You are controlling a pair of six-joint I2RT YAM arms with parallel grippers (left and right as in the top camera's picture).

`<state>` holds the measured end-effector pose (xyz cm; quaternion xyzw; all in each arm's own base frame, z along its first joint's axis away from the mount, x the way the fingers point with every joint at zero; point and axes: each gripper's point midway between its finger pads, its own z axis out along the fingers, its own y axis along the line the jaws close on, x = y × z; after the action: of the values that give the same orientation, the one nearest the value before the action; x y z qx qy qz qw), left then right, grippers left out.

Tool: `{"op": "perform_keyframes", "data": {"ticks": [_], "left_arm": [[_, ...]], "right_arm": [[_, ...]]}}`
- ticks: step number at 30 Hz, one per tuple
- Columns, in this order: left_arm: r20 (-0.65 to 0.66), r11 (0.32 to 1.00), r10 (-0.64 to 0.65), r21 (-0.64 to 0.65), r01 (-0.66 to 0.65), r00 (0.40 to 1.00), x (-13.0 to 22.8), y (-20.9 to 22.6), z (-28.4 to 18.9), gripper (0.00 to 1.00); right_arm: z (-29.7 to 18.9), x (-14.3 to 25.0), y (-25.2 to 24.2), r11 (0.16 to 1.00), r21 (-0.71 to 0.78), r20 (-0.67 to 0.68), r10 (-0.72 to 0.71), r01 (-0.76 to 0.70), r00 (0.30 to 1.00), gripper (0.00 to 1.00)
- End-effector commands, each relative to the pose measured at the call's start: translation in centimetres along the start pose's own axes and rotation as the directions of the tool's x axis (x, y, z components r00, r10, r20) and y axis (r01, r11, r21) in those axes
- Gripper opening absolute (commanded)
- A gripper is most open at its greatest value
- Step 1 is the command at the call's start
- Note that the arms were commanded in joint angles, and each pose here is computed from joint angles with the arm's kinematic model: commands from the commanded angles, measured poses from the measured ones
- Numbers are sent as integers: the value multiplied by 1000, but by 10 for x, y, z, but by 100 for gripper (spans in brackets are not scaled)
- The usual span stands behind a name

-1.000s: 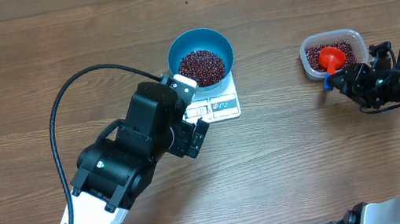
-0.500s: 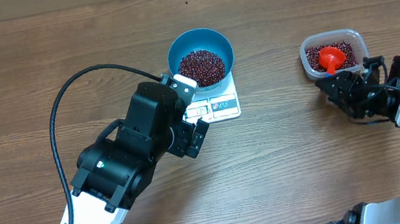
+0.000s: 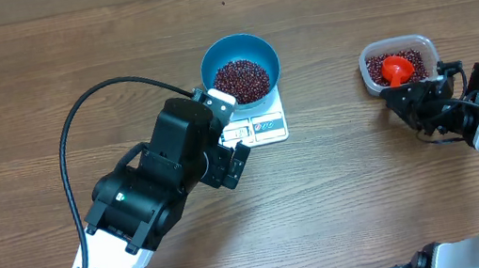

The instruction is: Scoop item into bowl and weigh 150g on scale

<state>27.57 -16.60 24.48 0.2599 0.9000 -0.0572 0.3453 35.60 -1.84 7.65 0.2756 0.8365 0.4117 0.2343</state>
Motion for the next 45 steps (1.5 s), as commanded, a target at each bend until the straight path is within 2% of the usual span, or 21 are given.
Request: {"op": "perform_keyframes", "data": {"ticks": [1,18,29,41,45], "left_arm": [[-8,1000,13,10,-13,1000,1,-1,3,99],[-8,1000,13,10,-13,1000,1,-1,3,100],[-8,1000,13,10,-13,1000,1,-1,3,100],[-8,1000,13,10,-13,1000,1,-1,3,100],[-8,1000,13,10,-13,1000,1,-1,3,99]], "right_arm": [[-2,0,7,1000,-18,6,-19,19,1000,29],[-14,-14,-1,1000,-18,57,1,0,998,23],[-43,-39,-22,997,-19,160,77,-75,984,24],[-52,-54,-22,999,-24,218,42,-38,975,26],[-53,-59,-31,999,27,246,39,-47,968,25]]}}
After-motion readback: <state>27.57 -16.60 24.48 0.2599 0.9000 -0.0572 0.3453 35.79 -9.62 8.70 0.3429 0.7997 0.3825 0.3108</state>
